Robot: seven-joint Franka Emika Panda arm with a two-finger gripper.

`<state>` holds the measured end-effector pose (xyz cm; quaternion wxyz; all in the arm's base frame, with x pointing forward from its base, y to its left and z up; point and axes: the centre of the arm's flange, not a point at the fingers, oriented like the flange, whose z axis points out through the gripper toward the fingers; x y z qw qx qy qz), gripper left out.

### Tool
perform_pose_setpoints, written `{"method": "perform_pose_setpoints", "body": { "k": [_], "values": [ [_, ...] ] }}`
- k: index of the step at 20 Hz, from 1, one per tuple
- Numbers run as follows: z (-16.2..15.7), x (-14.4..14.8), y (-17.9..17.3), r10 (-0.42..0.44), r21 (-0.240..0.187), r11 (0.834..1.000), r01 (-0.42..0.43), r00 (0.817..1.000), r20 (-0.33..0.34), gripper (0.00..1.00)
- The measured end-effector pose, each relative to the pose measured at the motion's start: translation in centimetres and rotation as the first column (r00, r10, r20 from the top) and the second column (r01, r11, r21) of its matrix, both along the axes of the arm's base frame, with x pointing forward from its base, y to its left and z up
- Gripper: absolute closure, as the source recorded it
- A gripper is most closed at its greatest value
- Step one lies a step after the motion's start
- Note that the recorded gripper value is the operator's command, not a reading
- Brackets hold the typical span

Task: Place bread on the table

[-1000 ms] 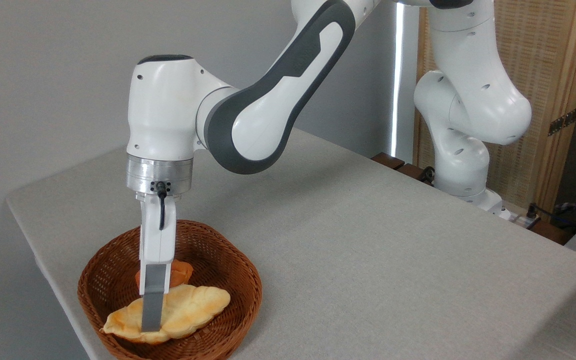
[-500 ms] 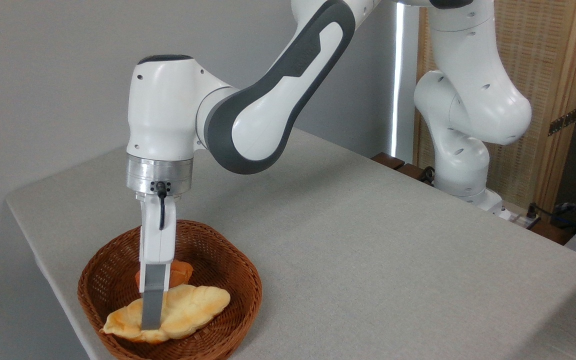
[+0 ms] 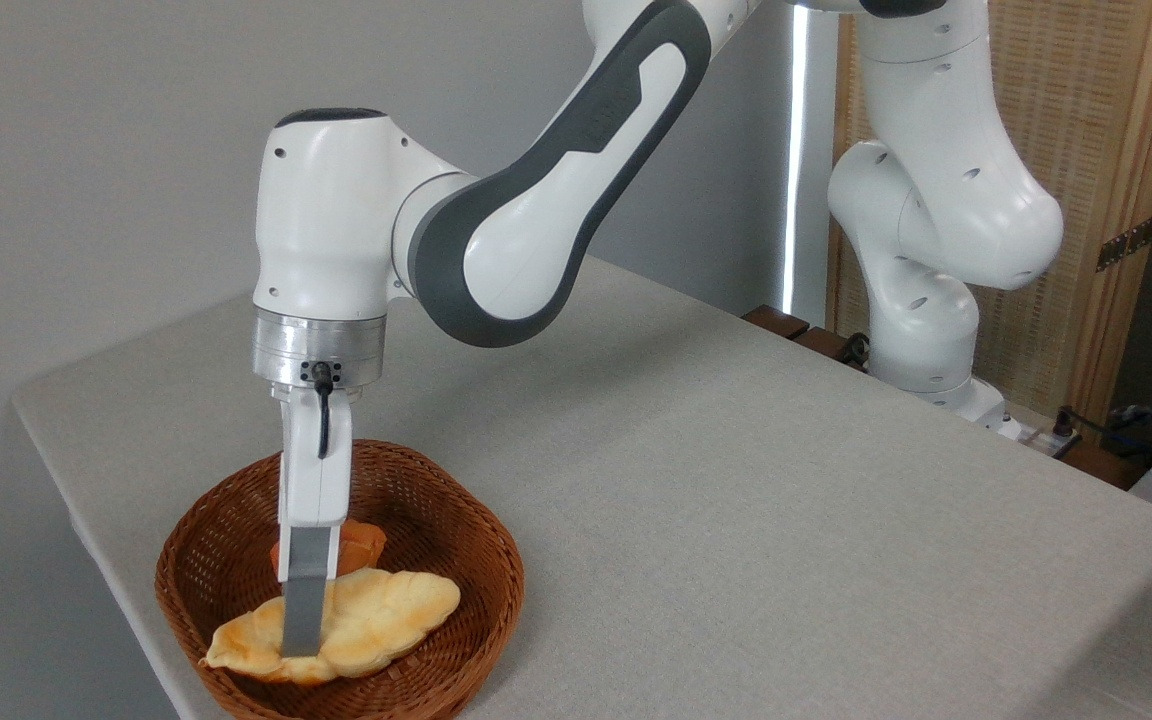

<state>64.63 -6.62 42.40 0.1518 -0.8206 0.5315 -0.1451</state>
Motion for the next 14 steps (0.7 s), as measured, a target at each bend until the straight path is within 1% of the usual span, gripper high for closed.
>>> {"method": "perform_pose_setpoints", "body": {
  "k": [4, 7, 12, 14],
  "values": [
    [0.2, 0.0, 0.0, 0.002, -0.004, 1.000, -0.002, 1.000, 0.003, 0.85],
    [0.7, -0.1, 0.0, 0.013, -0.022, 1.000, -0.012, 1.000, 0.008, 0.86],
    [2.4, -0.3, 0.2, 0.033, -0.057, 0.998, -0.031, 0.999, 0.031, 0.86],
    [3.1, -0.5, 0.2, 0.037, -0.062, 0.998, -0.034, 0.999, 0.038, 0.86]
  ]
}}
